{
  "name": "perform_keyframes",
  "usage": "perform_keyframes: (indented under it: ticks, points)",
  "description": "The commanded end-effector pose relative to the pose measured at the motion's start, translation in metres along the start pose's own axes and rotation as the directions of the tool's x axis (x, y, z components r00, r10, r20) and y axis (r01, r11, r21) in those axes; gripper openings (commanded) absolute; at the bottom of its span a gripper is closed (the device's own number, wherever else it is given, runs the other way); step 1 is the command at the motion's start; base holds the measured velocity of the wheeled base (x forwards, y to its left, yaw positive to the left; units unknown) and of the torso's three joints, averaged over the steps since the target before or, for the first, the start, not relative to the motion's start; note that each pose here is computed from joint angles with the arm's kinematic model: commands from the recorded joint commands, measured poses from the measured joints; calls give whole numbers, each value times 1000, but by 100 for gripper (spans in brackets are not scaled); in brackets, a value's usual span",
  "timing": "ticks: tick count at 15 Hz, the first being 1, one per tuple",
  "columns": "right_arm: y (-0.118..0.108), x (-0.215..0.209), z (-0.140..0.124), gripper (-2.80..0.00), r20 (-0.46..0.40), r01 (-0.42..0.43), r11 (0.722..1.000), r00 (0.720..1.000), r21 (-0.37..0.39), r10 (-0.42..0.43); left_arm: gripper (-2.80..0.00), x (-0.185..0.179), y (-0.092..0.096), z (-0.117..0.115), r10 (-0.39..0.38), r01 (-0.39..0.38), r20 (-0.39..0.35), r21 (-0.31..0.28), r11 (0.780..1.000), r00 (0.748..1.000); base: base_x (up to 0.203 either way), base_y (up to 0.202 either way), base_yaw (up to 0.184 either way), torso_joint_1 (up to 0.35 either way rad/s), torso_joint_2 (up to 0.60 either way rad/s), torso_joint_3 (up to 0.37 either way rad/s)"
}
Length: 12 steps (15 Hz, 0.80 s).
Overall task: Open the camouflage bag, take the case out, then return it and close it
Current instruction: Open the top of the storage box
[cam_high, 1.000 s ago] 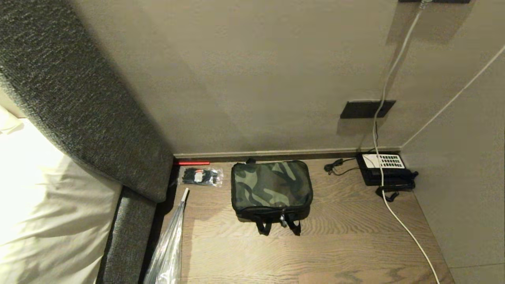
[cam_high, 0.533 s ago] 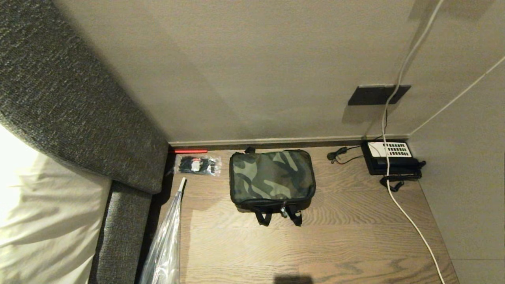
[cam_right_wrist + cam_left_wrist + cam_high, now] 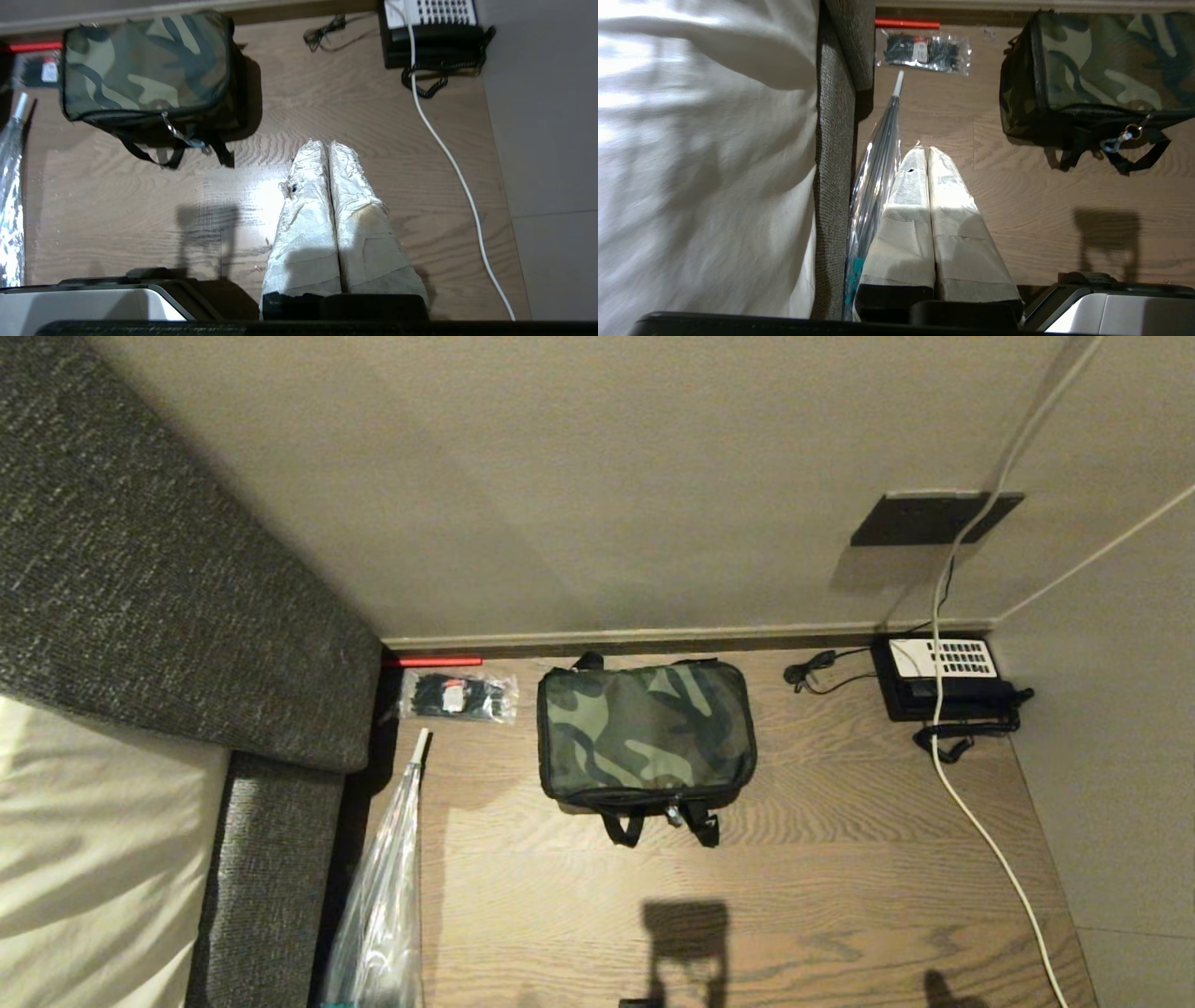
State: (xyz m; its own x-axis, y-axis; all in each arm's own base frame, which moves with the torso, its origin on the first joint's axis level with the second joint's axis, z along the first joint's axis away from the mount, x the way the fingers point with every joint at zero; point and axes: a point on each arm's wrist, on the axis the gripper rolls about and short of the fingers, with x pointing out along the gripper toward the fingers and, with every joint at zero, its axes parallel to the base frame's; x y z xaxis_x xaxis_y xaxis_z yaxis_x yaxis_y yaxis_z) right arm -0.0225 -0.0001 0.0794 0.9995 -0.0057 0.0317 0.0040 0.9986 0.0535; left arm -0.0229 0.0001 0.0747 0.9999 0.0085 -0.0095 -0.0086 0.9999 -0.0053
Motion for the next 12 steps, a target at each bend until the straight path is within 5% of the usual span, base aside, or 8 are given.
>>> perform_keyframes:
  ticks: [1,12]
  points:
    - [0,1,-3,-280,-12,1,1000,1000,0,-1,-280,0,0,0,0,0,2,-1,1000,1000,0,0,0,2,2,-192]
    - [0,1,-3,-280,-12,1,1000,1000,0,-1,-280,0,0,0,1,-1,2,-7,1000,1000,0,0,0,3,3,-201]
